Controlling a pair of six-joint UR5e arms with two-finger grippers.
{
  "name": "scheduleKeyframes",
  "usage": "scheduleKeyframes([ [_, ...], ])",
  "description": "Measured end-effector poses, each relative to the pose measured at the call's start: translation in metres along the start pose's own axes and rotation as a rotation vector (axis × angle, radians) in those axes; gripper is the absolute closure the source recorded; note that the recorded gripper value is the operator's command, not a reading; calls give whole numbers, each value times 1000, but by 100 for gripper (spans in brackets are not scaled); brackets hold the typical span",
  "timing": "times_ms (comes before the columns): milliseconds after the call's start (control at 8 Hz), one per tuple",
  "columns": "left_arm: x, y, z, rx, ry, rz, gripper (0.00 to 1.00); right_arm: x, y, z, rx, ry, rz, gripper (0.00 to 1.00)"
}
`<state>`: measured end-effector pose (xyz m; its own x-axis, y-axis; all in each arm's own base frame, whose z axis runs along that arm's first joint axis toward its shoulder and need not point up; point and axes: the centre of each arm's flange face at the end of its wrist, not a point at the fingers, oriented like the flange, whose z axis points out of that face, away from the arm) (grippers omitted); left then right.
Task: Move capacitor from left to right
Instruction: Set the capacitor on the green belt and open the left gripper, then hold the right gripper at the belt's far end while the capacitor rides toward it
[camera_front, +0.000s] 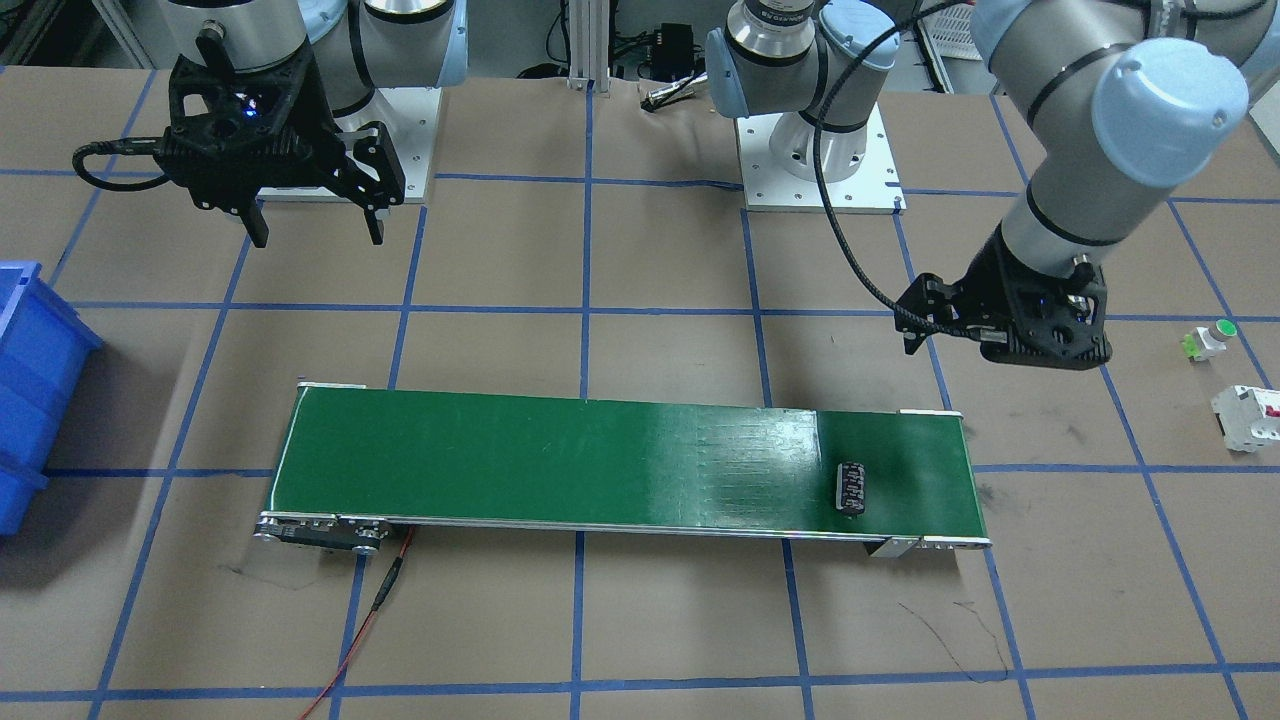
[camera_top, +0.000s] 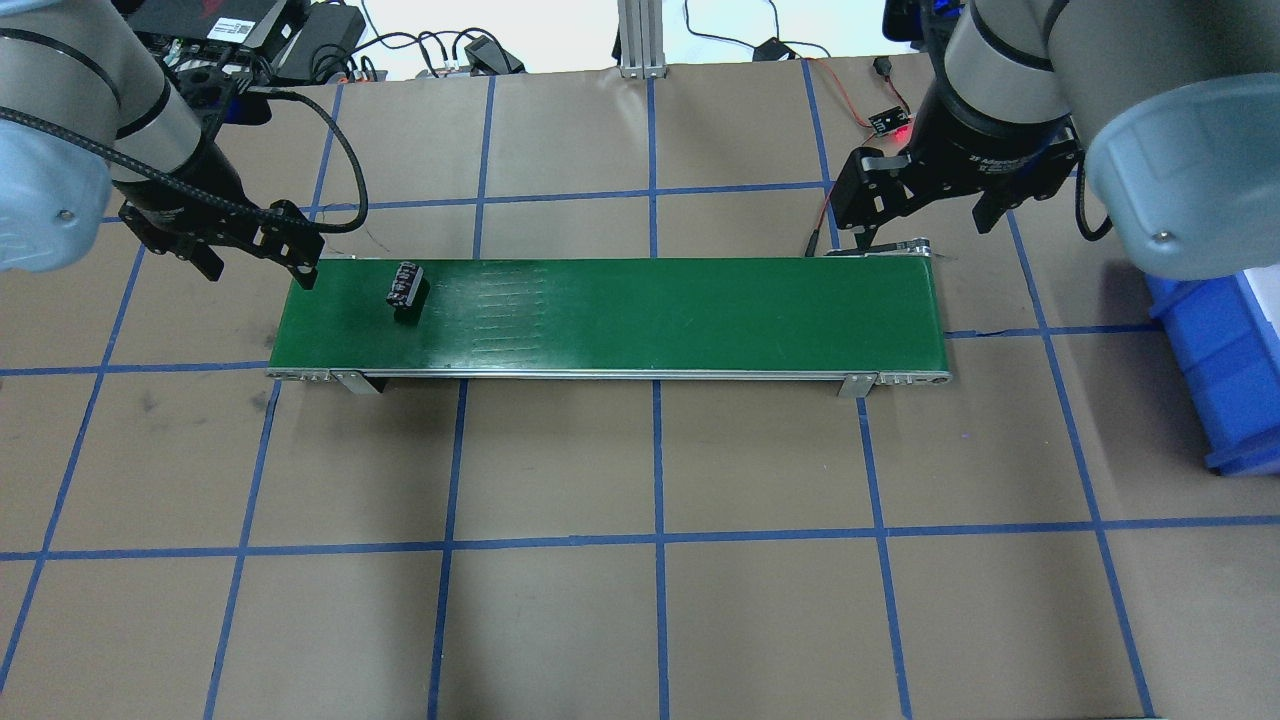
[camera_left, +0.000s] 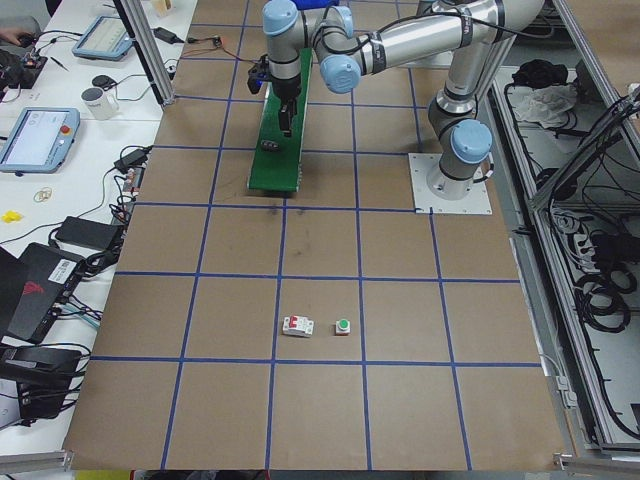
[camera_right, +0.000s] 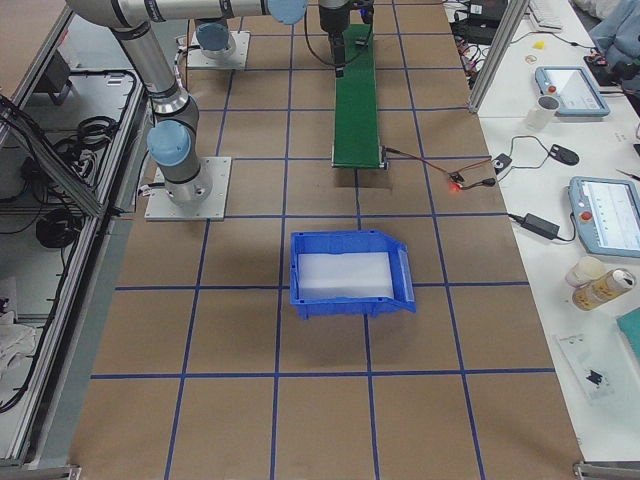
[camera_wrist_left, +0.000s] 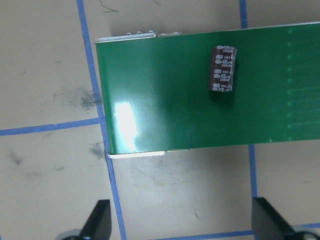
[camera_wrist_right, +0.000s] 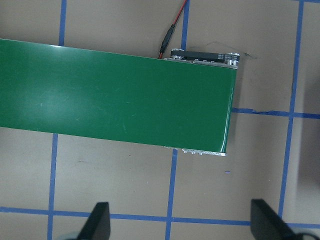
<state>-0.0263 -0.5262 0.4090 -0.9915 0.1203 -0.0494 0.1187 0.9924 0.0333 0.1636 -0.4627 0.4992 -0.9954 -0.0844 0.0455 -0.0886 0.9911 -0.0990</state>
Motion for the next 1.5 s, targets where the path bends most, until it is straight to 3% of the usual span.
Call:
scheduleKeyframes([
  [375,39,24,-28,-1,-5,56,0,0,-3,5,-9,-3,0,0],
  [625,52,32,-39,10,-3,31,0,-1,-18,26,-32,-7,1,0],
  [1125,57,37,-46,24,-4,-14,0,-5,-78,112,-29,-13,10,0],
  [1500,57,37,-45,25,-2,-9,0,-9,-90,179,-28,-36,17,0],
])
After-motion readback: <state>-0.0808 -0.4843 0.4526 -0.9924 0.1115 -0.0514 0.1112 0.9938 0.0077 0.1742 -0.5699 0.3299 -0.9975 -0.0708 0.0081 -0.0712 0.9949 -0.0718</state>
